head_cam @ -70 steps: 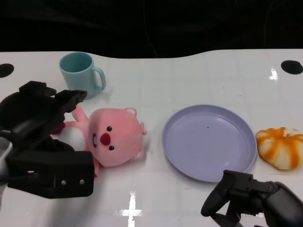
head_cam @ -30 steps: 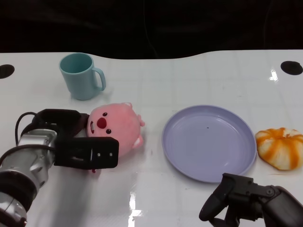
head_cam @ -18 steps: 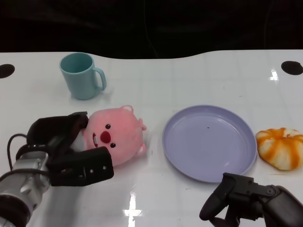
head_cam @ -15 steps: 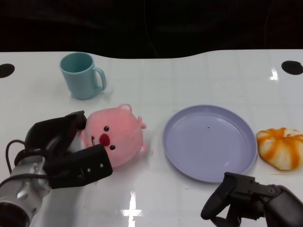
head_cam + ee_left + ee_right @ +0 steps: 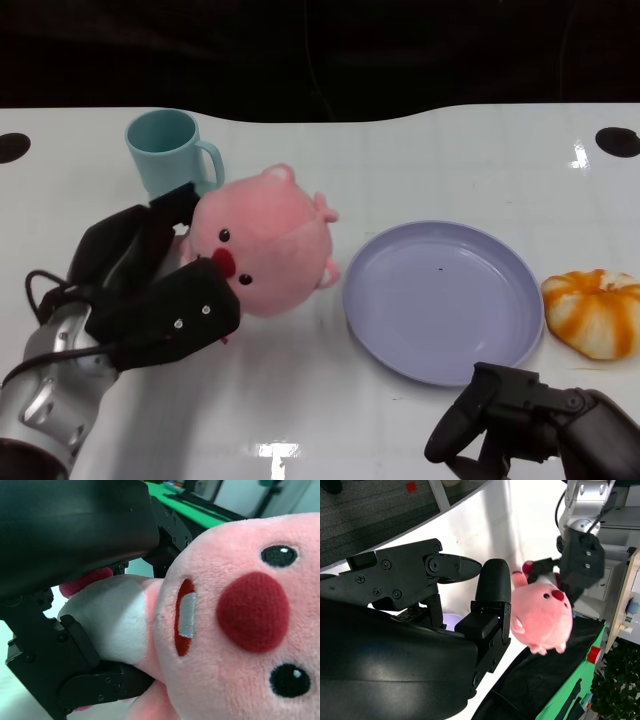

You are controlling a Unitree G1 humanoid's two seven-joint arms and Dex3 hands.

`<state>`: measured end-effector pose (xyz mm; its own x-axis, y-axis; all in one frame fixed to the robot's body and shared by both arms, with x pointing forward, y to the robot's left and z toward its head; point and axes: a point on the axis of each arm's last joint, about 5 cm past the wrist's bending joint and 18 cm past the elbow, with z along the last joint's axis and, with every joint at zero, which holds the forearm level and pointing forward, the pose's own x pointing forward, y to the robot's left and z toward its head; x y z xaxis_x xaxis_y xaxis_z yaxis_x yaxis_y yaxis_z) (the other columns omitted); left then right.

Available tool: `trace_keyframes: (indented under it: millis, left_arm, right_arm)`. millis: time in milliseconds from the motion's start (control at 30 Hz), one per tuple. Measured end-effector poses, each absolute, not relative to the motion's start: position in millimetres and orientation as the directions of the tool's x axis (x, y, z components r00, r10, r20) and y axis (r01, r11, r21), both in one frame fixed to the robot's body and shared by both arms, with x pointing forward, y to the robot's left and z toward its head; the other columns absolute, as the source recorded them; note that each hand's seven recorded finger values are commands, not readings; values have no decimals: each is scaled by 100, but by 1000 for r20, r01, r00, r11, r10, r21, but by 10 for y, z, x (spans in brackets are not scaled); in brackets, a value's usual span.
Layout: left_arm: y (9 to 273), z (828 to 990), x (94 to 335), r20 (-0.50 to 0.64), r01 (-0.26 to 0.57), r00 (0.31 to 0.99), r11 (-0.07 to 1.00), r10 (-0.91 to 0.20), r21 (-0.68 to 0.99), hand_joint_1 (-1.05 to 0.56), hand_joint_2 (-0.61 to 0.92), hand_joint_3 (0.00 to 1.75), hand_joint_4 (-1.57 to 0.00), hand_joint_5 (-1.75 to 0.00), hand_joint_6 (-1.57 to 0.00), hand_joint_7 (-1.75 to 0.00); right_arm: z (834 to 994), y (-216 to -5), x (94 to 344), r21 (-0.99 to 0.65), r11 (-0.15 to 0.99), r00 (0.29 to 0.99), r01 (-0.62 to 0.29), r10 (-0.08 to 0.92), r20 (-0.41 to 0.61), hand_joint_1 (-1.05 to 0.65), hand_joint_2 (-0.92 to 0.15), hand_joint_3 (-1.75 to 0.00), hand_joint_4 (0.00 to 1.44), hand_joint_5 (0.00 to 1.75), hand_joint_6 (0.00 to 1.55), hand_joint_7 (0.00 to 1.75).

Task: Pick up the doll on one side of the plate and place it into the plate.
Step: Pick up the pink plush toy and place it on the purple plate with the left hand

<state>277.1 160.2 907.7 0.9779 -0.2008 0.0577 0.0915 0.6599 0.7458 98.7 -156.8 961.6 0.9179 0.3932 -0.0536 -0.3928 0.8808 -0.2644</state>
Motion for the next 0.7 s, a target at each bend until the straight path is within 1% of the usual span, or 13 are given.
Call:
trace_keyframes:
  millis: [33, 100, 200, 300, 367, 400, 433, 500, 533, 567, 633, 700]
  left_arm:
    - [1569, 9136, 2774, 61, 101, 974, 663, -217, 742, -18, 37, 139, -99, -175, -80, -175]
    - [1504, 9222, 2777, 63, 115, 969, 665, -238, 738, -18, 38, 135, -99, -175, -79, -175]
    - [1372, 9317, 2791, 63, 138, 959, 651, -276, 746, -15, 38, 133, -99, -175, -80, -175]
    - [1203, 9426, 2829, 76, 152, 948, 652, -308, 743, -17, 38, 134, -100, -175, -80, -175]
    - [1091, 9484, 2853, 75, 166, 943, 651, -325, 741, -17, 36, 131, -98, -175, -78, -175]
    - [1036, 9499, 2859, 62, 177, 942, 644, -331, 745, -16, 39, 119, -94, -175, -82, -146]
    - [980, 9509, 2863, 43, 192, 942, 637, -334, 747, -15, 42, 111, -92, -175, -89, -124]
    - [874, 9516, 2861, 4, 223, 941, 630, -338, 744, -14, 43, 111, -92, -175, -89, -126]
    - [820, 9517, 2863, -13, 239, 940, 632, -340, 737, -15, 42, 119, -94, -175, -82, -154]
    - [766, 9519, 2869, -26, 253, 938, 634, -344, 731, -15, 42, 122, -95, -175, -79, -164]
    - [679, 9528, 2887, -46, 273, 936, 635, -350, 723, -16, 41, 125, -97, -175, -79, -172]
    - [595, 9525, 2907, -65, 293, 931, 629, -359, 720, -16, 40, 127, -97, -175, -80, -174]
  right_arm:
    - [9616, -1563, 988, -264, 880, 917, -395, 396, -53, -25, -92, -35, 66, 159, 60, 131]
    - [9616, -1556, 990, -263, 879, 915, -398, 400, -52, -25, -92, -35, 66, 158, 60, 131]
    - [9616, -1549, 991, -266, 877, 914, -400, 402, -52, -26, -92, -34, 67, 158, 60, 131]
    - [9622, -1536, 1002, -275, 873, 913, -402, 405, -48, -26, -92, -34, 67, 158, 60, 131]
    - [9625, -1532, 1007, -281, 872, 913, -401, 405, -46, -26, -92, -34, 67, 157, 60, 130]
    - [9625, -1530, 1009, -282, 872, 913, -400, 405, -45, -26, -92, -34, 67, 157, 60, 130]
    - [9624, -1528, 1010, -283, 872, 913, -400, 404, -45, -25, -92, -34, 68, 157, 60, 130]
    - [9622, -1523, 1010, -284, 872, 914, -399, 404, -46, -25, -92, -33, 68, 157, 61, 130]
    - [9619, -1523, 1010, -284, 872, 914, -399, 403, -47, -25, -92, -33, 68, 157, 61, 130]
    - [9617, -1522, 1011, -284, 872, 914, -399, 403, -48, -25, -92, -34, 68, 157, 61, 130]
    - [9616, -1521, 1011, -283, 872, 914, -400, 403, -48, -25, -92, -34, 68, 157, 61, 131]
    - [9615, -1519, 1009, -283, 871, 914, -400, 404, -49, -25, -92, -34, 68, 157, 60, 131]
